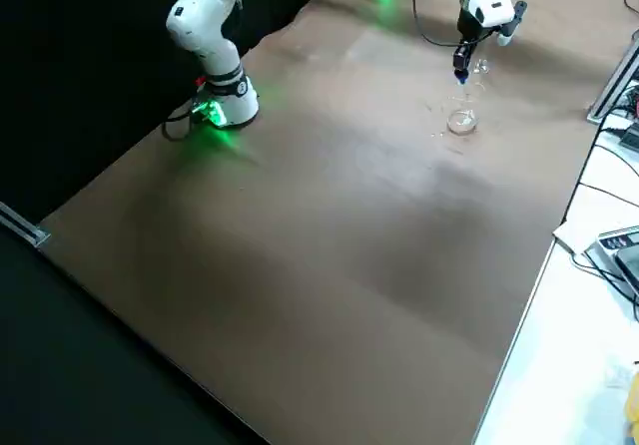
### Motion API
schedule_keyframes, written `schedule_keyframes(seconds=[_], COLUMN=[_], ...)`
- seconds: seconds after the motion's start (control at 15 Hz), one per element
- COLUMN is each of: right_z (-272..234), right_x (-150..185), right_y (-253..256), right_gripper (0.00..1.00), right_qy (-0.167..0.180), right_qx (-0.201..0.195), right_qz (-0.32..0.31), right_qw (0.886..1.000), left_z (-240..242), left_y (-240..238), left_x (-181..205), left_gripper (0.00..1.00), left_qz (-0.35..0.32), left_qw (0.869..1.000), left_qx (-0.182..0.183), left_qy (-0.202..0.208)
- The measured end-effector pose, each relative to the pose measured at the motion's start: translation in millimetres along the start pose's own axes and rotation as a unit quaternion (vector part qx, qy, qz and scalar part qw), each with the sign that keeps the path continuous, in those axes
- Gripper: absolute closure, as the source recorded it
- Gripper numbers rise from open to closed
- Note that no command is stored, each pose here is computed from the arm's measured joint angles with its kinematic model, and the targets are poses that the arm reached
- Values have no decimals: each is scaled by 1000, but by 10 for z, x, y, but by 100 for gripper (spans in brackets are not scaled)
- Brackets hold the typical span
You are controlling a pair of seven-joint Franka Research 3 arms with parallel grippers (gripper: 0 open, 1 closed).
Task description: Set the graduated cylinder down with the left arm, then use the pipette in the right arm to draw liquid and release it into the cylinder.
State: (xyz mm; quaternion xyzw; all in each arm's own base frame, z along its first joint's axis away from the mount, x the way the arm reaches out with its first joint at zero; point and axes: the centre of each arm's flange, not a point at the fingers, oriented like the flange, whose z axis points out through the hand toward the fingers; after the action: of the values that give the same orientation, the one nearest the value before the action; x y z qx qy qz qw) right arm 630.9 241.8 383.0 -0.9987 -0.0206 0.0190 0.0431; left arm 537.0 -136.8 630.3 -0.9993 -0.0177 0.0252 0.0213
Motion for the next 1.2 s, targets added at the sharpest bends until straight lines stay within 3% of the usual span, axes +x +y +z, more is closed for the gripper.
schedule_keyframes(seconds=[0.07,0.13,0.4,0.73,1.2], right_z=[0,-6,-63,-394,-1193], right_x=[3,14,61,27,-191], right_y=[10,35,119,213,750], right_gripper=[52,33,2,3,2], right_qy=[0,1,6,5,-4], right_qx=[0,0,3,3,4], right_qz=[1,3,10,2,-13], right_qw=[1000,1000,1000,1000,1000], left_z=[-1,13,20,31,41], left_y=[-10,-32,-43,-285,-363], left_x=[1,-8,-14,51,73], left_gripper=[0,0,0,0,0], left_qz=[-1,-3,-3,-26,-33], left_qw=[1000,1000,1000,1000,999], left_qx=[0,2,3,1,0], left_qy=[0,-7,-11,-13,-14])
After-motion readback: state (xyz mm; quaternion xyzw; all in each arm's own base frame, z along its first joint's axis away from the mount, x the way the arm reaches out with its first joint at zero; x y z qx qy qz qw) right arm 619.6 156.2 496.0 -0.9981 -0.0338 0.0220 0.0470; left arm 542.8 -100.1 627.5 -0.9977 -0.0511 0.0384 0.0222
